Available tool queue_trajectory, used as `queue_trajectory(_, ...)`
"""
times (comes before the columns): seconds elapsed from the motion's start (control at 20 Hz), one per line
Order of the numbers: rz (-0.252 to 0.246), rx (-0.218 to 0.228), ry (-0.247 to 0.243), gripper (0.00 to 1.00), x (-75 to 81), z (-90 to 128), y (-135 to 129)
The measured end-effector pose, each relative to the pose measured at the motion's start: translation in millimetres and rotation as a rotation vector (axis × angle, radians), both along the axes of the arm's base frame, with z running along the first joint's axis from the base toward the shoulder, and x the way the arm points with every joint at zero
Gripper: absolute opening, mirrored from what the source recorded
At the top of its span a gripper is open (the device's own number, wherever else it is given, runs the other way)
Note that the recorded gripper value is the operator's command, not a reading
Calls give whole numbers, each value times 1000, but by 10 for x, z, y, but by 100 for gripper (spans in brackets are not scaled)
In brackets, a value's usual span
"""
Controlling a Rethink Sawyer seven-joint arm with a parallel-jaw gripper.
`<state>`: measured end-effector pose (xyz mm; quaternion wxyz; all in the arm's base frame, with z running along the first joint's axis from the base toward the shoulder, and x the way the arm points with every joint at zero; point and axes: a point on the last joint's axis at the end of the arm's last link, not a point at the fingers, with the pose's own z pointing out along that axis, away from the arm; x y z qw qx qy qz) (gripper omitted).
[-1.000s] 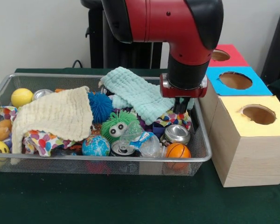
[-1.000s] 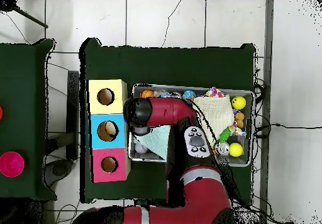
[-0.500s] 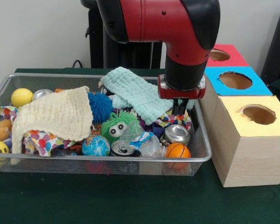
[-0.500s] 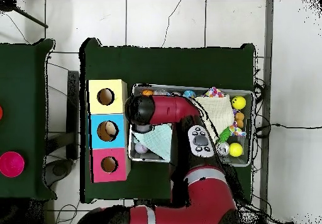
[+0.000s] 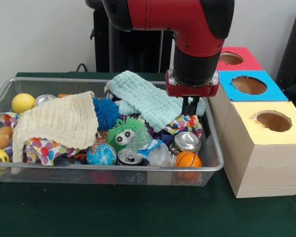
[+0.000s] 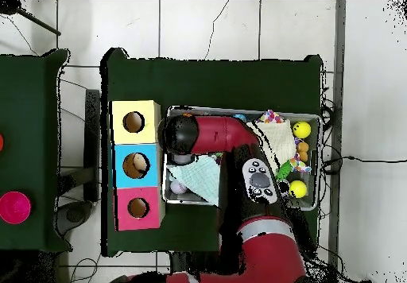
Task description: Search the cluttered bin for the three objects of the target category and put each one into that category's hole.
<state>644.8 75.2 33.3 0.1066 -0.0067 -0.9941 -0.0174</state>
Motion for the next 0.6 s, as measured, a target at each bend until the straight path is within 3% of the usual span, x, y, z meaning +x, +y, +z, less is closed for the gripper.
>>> queue_trajectory(0.35, -1, -6, -3, 0, 139, 42, -36)
queue_trajectory(0.6, 3, -12, 3, 0, 257, -80, -75)
